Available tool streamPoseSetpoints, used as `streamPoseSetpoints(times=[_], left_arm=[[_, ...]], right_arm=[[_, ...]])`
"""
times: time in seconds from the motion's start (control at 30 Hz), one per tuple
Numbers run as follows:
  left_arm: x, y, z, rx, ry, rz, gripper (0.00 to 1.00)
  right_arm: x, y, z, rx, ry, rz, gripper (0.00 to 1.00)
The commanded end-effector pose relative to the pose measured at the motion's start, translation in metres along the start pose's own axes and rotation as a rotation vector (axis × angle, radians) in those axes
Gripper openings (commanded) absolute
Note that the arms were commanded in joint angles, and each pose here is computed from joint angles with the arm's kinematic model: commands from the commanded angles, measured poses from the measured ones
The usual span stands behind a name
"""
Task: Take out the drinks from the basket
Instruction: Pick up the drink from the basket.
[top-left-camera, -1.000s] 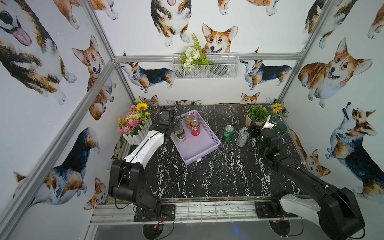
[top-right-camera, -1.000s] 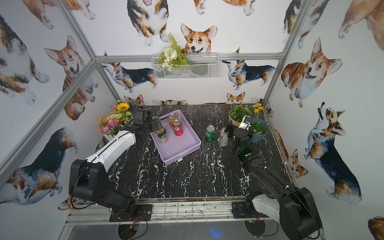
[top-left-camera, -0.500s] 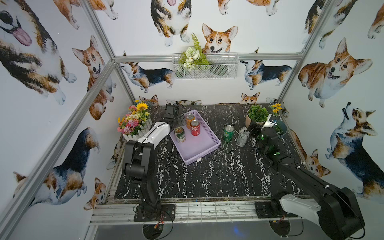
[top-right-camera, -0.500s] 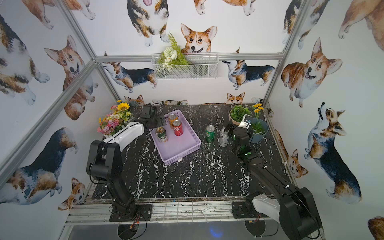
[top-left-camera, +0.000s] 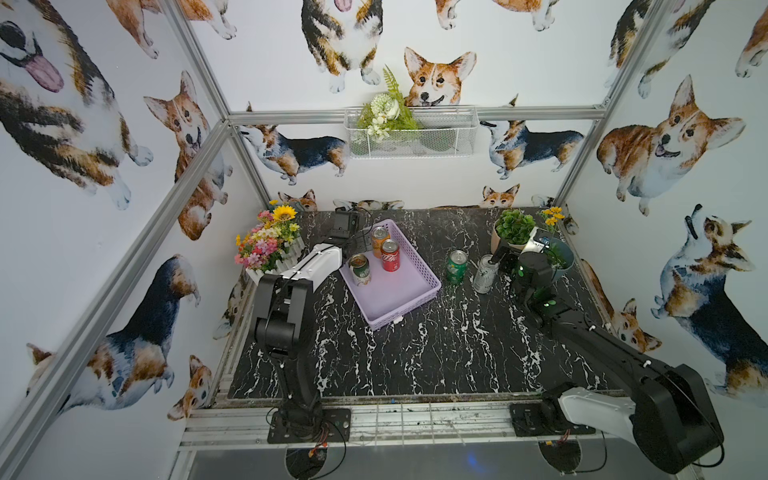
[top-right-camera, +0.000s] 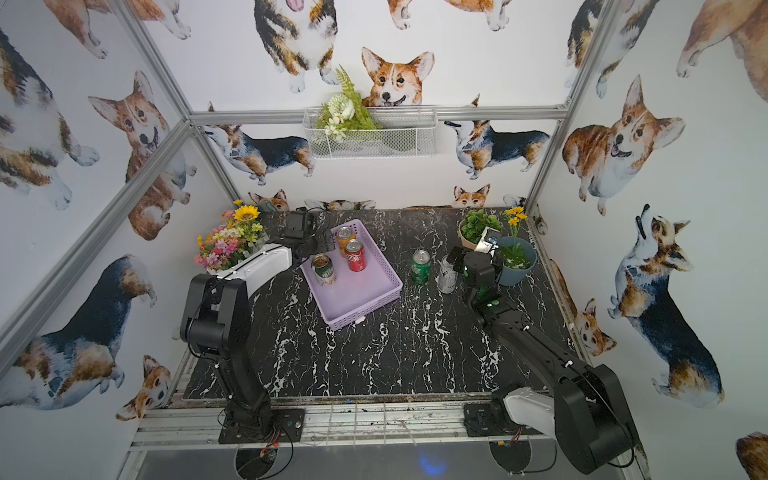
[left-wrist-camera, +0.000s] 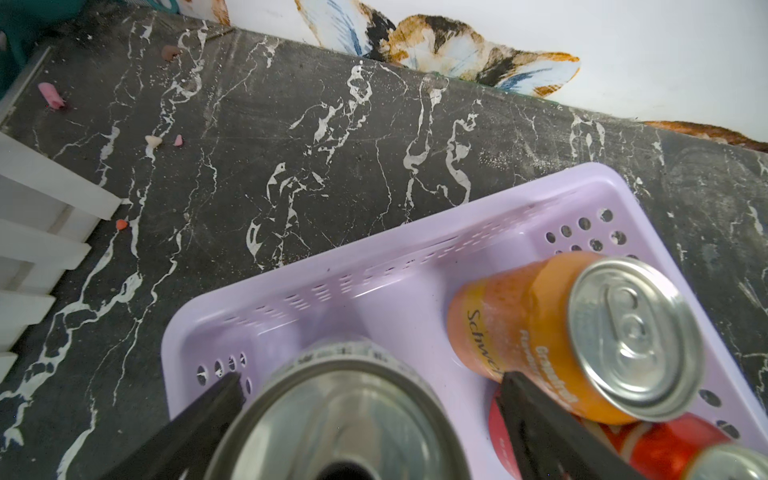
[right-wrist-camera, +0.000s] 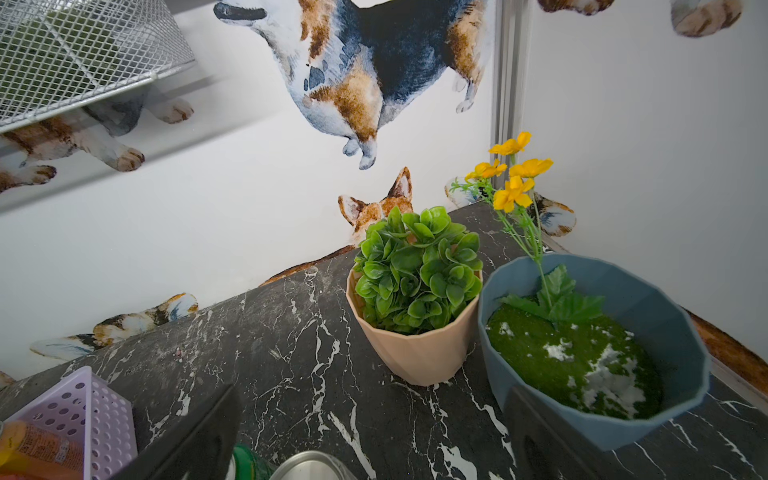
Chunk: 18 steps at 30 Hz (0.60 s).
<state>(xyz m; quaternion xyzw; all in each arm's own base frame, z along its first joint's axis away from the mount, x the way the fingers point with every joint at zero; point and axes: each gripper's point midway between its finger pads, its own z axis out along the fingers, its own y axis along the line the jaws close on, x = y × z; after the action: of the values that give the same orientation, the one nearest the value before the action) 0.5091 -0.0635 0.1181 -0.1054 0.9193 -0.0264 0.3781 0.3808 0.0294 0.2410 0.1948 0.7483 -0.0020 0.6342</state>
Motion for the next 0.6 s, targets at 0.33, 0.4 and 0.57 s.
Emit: streamPoseSetpoints(times=[0.33, 0.4, 0.57], left_arm=[[-0.0027, 0.0016, 0.0060, -0.005, -0.020, 0.027, 1.00], [-0.0015, 0.0029, 0.0070, -0.012, -0.018, 0.030, 1.00], [-0.0030, 0.0091, 0.0023, -0.043, -0.030, 0.033, 0.27]], right_arm=[[-0.0023, 0.0018, 0.0000, -0.010, -0.014, 0.006, 1.00], [-0.0014, 0.0016, 0.0002, -0.010, -0.013, 0.007, 1.00], [-0.0013, 0.0025, 0.0005, -0.014, -0.012, 0.006, 1.00]])
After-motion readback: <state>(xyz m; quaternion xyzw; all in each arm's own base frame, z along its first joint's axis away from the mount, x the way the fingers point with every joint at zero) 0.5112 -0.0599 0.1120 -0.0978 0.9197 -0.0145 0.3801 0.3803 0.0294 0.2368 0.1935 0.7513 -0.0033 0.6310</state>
